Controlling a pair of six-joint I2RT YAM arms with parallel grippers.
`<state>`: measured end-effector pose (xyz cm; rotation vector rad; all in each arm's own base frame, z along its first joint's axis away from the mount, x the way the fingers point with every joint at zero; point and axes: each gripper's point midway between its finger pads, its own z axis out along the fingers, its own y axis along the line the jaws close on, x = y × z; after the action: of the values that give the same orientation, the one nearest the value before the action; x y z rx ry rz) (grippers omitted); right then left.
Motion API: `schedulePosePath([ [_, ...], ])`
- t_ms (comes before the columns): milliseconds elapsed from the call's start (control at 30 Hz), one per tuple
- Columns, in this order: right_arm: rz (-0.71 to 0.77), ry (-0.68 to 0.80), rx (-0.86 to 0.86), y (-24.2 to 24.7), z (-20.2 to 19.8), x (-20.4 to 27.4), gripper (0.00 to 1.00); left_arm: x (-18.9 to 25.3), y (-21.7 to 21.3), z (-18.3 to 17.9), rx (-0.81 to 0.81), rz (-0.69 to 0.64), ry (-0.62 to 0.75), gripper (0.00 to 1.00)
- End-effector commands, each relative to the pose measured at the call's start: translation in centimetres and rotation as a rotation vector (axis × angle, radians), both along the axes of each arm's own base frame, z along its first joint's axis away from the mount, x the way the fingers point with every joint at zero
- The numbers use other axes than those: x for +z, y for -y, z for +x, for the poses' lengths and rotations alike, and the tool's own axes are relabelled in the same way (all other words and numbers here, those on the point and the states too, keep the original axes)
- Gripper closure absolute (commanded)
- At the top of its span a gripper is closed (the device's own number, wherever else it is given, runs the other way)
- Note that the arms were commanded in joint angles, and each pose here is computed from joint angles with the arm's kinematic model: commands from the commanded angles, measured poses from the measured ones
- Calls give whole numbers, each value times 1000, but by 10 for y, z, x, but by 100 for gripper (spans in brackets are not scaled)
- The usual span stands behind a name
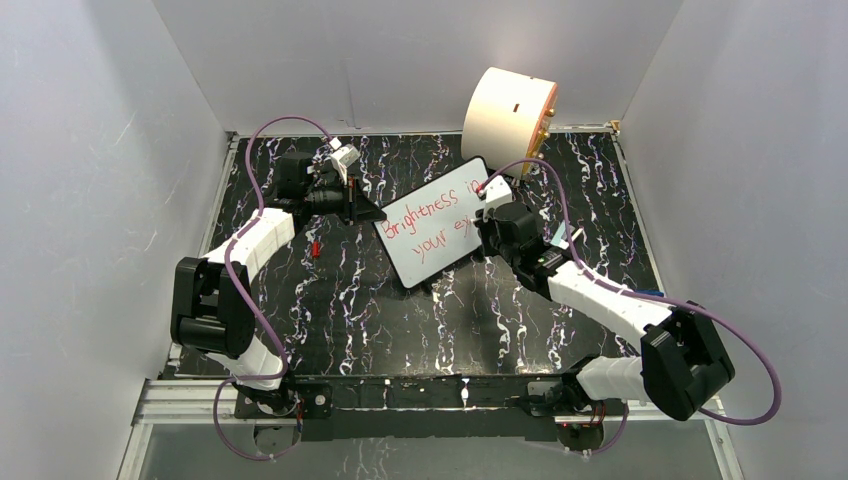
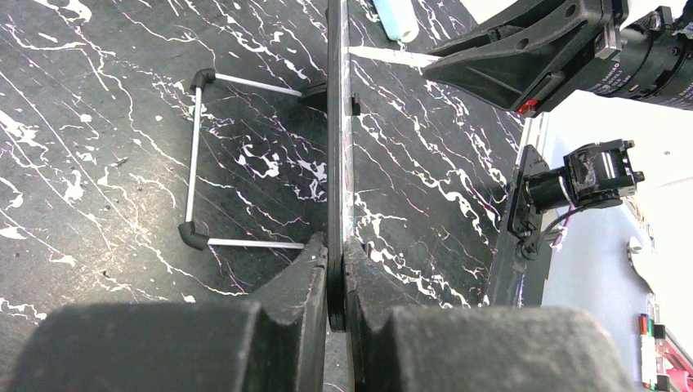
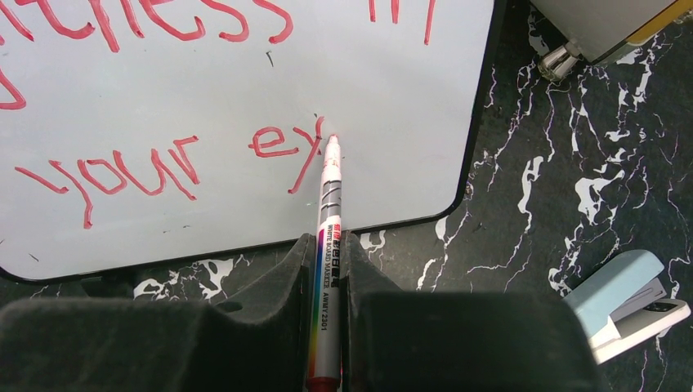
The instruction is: Write a sentence on the whiteboard
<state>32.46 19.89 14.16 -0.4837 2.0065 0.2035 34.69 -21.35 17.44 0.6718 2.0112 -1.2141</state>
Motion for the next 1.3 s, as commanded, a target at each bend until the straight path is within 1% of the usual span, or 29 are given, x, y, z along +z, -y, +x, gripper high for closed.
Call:
schedulePosePath([
  [0,40,78,6,-9,16,26,100,-44,1,-14,-1,99,-107,100],
  [200,14,84,-33,1,20,23,100,-44,1,-14,-1,99,-108,100],
  [500,20,104,-57,5,24,26,100,-44,1,-14,-2,99,-107,100],
  [1267,64,133,0,-9,27,45,100,-45,2,-15,-3,99,-111,100],
])
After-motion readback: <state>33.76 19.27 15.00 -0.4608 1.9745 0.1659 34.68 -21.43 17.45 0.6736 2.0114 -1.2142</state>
